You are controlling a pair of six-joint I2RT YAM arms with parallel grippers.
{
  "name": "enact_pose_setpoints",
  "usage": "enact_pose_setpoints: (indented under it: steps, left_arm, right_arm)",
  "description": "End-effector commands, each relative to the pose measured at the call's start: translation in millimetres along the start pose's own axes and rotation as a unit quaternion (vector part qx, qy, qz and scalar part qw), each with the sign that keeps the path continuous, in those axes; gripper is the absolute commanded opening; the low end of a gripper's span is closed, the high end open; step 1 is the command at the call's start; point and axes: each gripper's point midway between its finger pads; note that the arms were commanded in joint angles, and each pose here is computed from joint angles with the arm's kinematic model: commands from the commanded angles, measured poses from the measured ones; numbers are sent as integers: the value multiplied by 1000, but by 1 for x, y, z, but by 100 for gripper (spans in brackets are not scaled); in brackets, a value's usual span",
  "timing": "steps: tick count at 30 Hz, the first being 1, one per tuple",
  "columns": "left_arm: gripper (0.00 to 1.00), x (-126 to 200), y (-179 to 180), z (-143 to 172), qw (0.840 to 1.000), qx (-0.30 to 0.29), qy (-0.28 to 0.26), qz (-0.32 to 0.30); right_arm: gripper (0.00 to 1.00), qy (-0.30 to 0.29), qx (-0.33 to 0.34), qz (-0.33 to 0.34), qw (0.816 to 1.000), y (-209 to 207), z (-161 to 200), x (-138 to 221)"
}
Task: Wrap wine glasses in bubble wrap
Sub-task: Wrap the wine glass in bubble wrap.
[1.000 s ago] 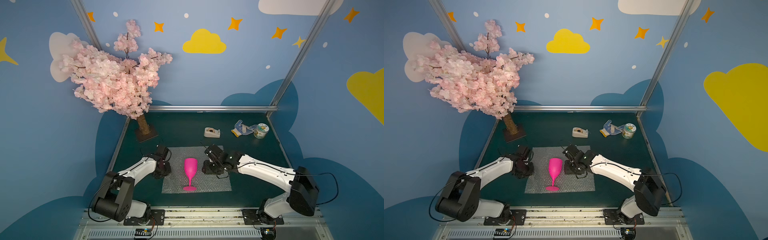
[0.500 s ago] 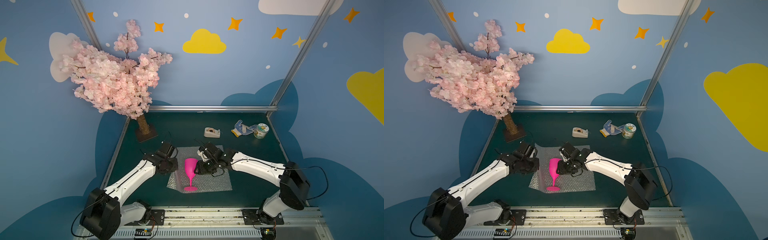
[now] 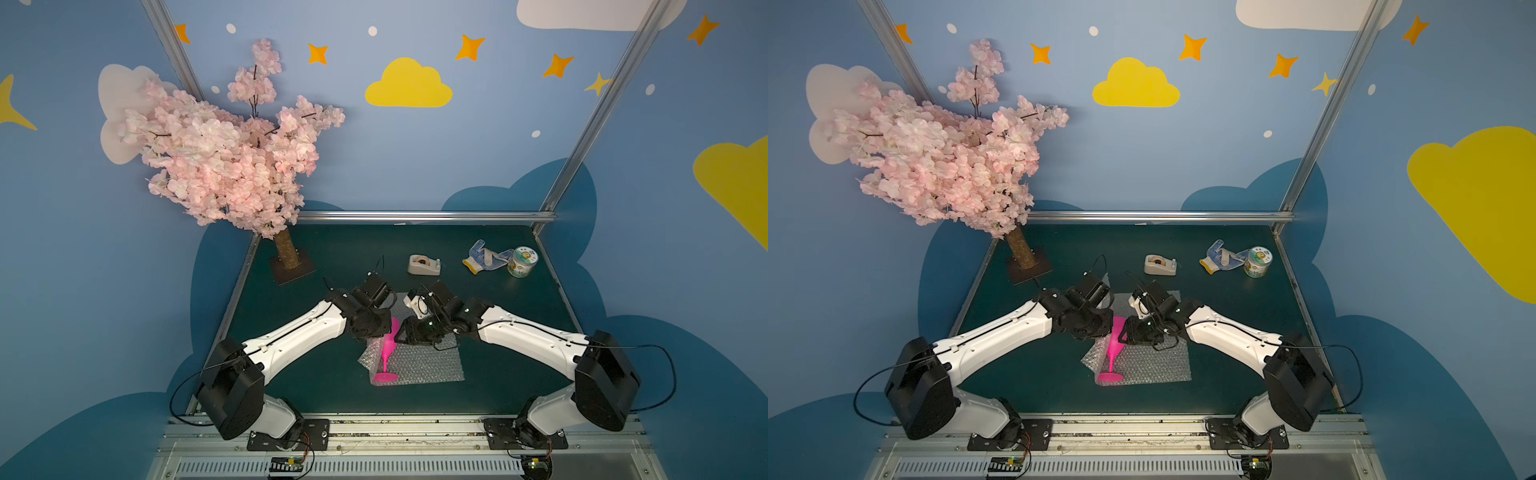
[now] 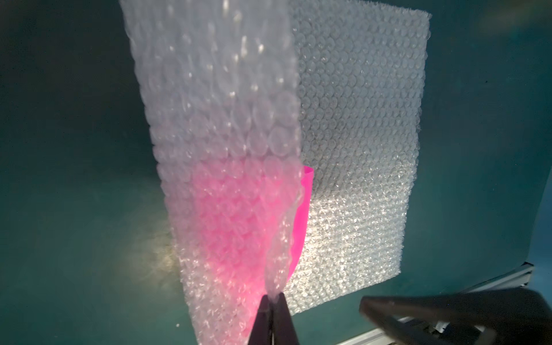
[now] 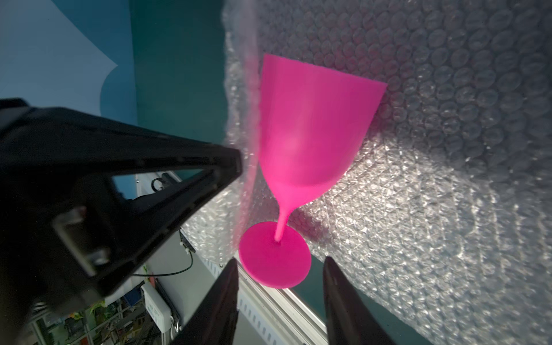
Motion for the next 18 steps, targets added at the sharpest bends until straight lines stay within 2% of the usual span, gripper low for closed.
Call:
enact_pose_setpoints:
  steps: [1, 5, 12, 18]
  left_arm:
    - [4, 1, -13, 7, 999, 31, 21, 12]
    - [4, -3, -19, 12, 998, 51, 33, 22]
    - [4, -11, -26, 16, 996, 69, 47, 35]
    - [4, -11, -24, 16, 996, 71, 46, 30]
  right_arm:
    - [45, -33, -5, -45, 998, 19, -5, -3]
    - [43, -60, -18, -53, 997, 19, -12, -10]
    - [46, -51, -24, -36, 998, 15, -12, -18]
    - [43, -39, -42, -35, 998, 7, -7, -32]
Point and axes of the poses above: each gripper's point midway between its finger pads, its own x axis back along the fingers, its own y axis along the line the jaws close on, z = x × y, and after that the axes turned 15 degrees about x, right-handed
